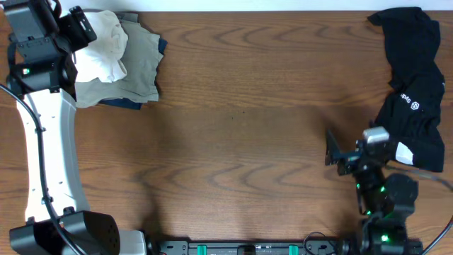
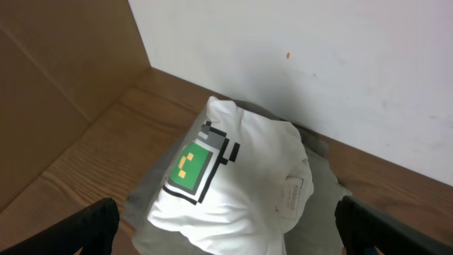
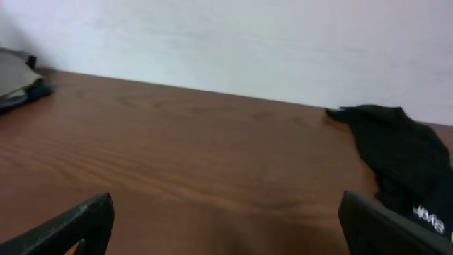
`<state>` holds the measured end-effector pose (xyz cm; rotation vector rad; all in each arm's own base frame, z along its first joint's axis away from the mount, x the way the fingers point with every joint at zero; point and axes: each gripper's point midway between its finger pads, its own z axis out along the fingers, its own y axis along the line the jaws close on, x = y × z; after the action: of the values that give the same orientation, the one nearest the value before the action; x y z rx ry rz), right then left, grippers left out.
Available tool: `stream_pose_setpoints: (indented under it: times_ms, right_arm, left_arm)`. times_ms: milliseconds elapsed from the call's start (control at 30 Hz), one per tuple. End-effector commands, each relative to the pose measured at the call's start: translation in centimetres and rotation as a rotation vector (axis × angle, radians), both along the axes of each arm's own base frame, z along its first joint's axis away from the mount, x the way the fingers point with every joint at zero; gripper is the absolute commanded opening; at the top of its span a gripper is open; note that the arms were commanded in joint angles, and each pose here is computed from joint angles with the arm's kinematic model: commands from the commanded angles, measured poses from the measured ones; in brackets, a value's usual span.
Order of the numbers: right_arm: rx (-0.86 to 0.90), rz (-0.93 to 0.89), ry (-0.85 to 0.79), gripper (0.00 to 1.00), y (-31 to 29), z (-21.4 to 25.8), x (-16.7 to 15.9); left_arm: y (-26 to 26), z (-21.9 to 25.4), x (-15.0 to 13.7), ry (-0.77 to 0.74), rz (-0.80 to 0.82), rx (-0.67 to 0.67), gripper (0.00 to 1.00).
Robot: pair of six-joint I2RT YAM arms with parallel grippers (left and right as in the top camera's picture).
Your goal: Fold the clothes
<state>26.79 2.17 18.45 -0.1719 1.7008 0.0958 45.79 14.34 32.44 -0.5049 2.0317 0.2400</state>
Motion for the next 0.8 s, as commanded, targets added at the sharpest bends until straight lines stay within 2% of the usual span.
stream_pose_setpoints:
  times_ms: [0,267,400,600,767]
  right_arm:
    - [0.019,-0.031,-0.019,0.99,-0.3,-1.8,-0.6]
    - [0.005,-0.079,-0.032,0.99,-1.1,-3.3,-1.4]
    - [0.004,-0.092,0.026,0.99,-1.3,-4.8,-1.9]
    - [0.004,-0.088,-0.089,0.99,-1.2,-2.2,-2.2]
    - [0.004,-0.089,-0.074,0.99,-1.2,-2.5,-2.2]
  left_arm:
    - [0.1,-0.3,0.1,0.009,0.0,0.002,0.98]
    - [0.1,-0.3,0.1,0.009,0.0,0.002,0.98]
    - [0.1,-0.3,0.1,0.009,0.0,0.002,0.98]
    - [0.1,-0.3,0.1,0.009,0.0,0.002,0.98]
    - [0.1,-0.3,0.1,0.009,0.0,0.002,0.98]
